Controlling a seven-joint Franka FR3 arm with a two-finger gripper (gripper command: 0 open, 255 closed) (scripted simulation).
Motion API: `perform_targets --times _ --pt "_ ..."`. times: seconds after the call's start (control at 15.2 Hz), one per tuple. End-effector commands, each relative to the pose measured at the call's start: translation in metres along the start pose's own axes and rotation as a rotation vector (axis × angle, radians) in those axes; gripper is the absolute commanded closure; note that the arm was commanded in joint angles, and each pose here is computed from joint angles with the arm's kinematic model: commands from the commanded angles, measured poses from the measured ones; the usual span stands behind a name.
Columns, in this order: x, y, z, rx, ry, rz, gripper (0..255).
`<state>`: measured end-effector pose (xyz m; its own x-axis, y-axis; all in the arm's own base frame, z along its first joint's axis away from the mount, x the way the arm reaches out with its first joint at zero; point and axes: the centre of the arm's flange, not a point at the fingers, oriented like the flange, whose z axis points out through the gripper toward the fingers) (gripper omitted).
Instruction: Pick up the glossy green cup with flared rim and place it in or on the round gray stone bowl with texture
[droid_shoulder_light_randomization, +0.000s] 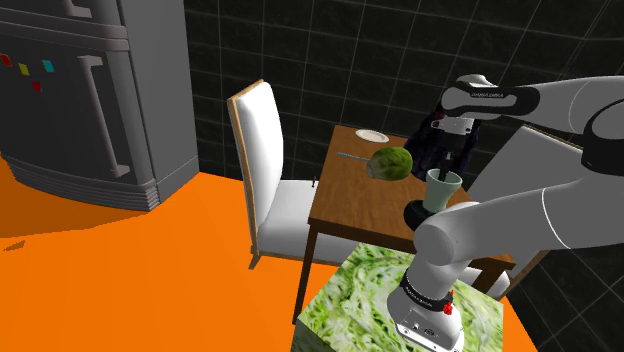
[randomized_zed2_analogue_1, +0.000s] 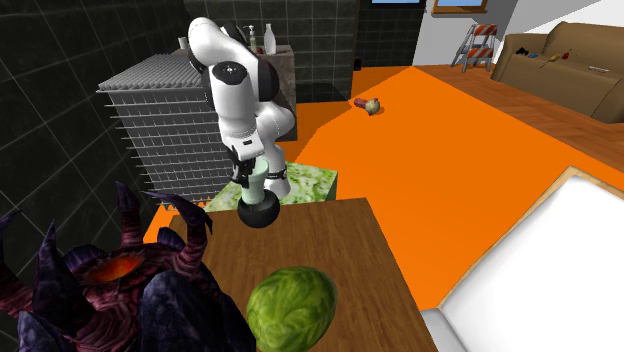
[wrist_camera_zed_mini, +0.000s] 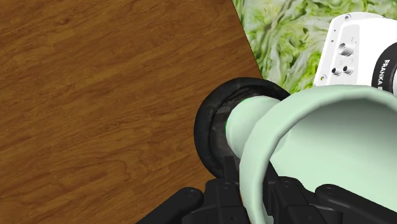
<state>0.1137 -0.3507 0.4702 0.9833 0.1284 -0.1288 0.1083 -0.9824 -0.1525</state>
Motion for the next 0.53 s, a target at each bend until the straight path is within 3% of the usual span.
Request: perform_targets --times 0.0,0.33,0.4,0.46 --pt "0.0007 0.0001 0.0021 -0.001 0.000 0.000 255" --pt "0.0007 0.0001 0.0021 -0.001 0.000 0.000 255" --pt "0.0007 0.0001 0.0021 -0.001 0.000 0.000 0" --pt "0.0007 0.0001 0.0021 -0.001 0.000 0.000 0"
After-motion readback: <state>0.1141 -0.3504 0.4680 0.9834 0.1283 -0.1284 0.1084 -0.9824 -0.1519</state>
